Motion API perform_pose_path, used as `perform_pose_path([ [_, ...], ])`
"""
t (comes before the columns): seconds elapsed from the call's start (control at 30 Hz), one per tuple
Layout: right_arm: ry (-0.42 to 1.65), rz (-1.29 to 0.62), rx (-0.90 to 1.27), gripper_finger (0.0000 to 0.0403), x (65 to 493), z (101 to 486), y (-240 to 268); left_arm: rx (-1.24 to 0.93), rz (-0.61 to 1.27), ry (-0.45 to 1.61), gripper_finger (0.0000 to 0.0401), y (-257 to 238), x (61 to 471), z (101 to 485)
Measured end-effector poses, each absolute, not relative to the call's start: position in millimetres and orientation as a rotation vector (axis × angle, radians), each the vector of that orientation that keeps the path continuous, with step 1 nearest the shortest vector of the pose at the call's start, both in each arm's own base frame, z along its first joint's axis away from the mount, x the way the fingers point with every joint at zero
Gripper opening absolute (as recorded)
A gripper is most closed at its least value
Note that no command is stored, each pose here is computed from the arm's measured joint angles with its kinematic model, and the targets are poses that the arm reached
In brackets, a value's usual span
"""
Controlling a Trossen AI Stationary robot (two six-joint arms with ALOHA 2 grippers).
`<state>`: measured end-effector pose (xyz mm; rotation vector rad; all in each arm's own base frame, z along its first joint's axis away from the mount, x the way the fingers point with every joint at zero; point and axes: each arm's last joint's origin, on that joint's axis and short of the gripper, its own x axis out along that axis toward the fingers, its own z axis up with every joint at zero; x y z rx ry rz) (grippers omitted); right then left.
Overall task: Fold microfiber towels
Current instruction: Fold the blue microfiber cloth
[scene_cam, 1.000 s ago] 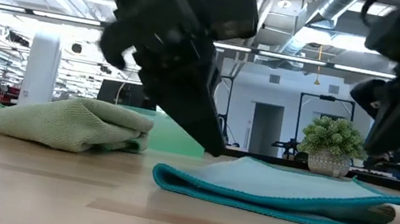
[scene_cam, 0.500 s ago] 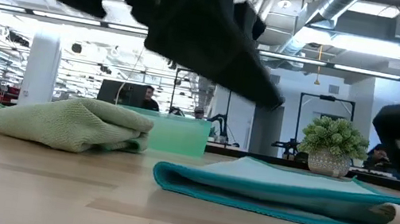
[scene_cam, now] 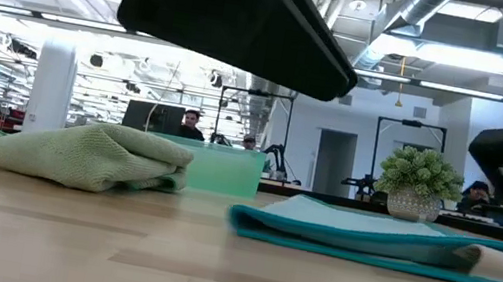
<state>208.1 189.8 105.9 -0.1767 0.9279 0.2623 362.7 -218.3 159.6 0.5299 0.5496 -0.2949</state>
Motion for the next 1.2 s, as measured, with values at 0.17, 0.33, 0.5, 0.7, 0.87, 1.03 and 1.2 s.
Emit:
perform_pose_path([
  [0.17, 0.988, 0.261, -0.197, 0.0011, 190, 120, 187, 0.537, -0.257, 0.568, 0.0126, -214, 368, 149],
  [0.33, 0.985, 0.225, -0.191, 0.0037, 177, 126, 191, 0.595, -0.235, 0.610, 0.0149, -204, 379, 116],
  [0.5, 0.984, 0.233, -0.196, 0.0037, 173, 124, 196, 0.596, -0.251, 0.622, 0.0147, -203, 384, 115],
  [0.7, 0.980, 0.241, -0.195, 0.0015, 172, 125, 197, 0.591, -0.258, 0.644, 0.0108, -198, 386, 113],
  [0.87, 0.982, 0.241, -0.196, 0.0028, 172, 125, 197, 0.571, -0.232, 0.662, 0.0060, -192, 388, 112],
  [1.03, 0.993, 0.244, -0.198, 0.0036, 171, 125, 197, 0.558, -0.251, 0.682, 0.0014, -190, 387, 111],
  [1.2, 1.022, 0.216, -0.173, 0.0023, 167, 124, 196, 0.560, -0.255, 0.672, 0.0004, -194, 386, 112],
])
